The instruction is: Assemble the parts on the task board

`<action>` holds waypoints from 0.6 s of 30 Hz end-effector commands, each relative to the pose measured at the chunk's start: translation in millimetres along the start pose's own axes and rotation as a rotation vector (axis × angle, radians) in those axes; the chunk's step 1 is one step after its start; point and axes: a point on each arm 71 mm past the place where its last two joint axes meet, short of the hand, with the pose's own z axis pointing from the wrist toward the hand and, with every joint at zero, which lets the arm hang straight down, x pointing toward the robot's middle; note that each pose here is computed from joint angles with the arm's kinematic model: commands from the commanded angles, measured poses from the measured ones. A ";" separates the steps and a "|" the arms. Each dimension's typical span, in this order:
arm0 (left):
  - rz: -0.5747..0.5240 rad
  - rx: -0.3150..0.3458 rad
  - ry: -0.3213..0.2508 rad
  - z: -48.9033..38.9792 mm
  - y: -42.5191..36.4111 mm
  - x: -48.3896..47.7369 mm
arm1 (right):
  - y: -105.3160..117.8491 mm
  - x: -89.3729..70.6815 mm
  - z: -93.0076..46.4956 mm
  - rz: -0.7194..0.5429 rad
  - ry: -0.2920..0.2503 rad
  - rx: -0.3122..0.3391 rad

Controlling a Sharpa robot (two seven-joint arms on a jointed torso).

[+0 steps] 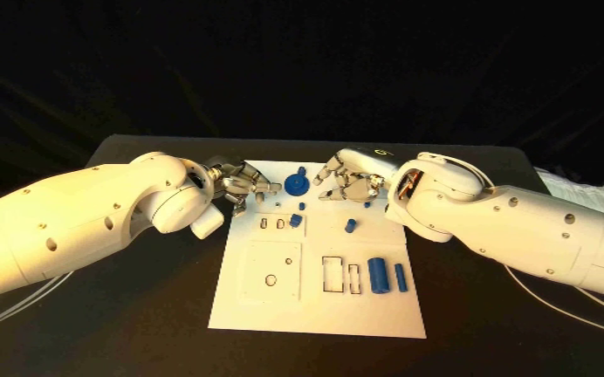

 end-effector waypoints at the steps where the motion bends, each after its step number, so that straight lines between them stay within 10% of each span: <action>1: -0.222 0.118 -0.065 -7.2 -3.1 -5.4 | 8.1 11.9 7.6 -0.160 0.072 -0.064; 18: -0.356 0.189 -0.049 -26.7 3.6 -4.8 | 18.4 42.2 32.3 -0.199 0.171 -0.100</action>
